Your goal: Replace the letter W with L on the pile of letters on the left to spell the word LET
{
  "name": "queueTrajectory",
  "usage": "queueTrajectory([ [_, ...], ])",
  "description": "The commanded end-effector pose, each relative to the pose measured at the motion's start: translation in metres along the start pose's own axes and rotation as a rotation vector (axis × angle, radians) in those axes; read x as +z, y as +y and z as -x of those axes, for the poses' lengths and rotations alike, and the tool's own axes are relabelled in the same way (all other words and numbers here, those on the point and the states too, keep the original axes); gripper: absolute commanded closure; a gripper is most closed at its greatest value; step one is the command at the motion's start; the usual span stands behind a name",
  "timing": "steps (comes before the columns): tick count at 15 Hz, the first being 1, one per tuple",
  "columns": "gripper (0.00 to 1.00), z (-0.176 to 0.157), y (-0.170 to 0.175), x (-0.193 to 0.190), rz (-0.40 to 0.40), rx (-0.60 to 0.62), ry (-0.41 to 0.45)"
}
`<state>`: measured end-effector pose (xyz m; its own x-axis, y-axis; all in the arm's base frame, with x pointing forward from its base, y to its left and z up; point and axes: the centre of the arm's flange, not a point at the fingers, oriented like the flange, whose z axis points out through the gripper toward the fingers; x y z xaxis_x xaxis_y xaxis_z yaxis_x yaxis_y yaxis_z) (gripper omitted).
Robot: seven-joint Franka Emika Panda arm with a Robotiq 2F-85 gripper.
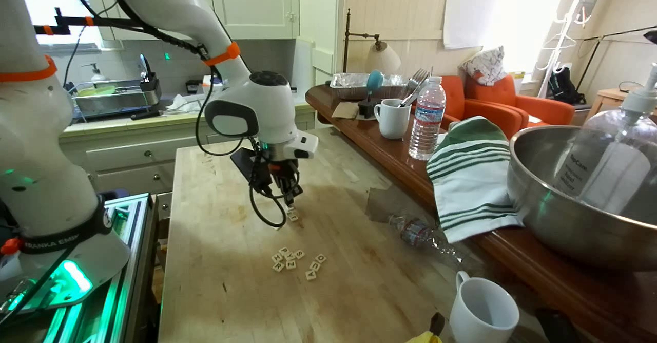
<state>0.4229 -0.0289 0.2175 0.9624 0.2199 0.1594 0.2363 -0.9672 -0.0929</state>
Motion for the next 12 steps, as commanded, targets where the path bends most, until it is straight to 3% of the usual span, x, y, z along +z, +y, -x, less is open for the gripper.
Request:
queueTrajectory([
  [1, 1.0, -0.0005, 0.0038, 0.0038, 0.013, 0.003, 0.03],
  [12, 1.0, -0.0003, 0.0091, 0.0131, 0.031, 0.005, 0.025],
])
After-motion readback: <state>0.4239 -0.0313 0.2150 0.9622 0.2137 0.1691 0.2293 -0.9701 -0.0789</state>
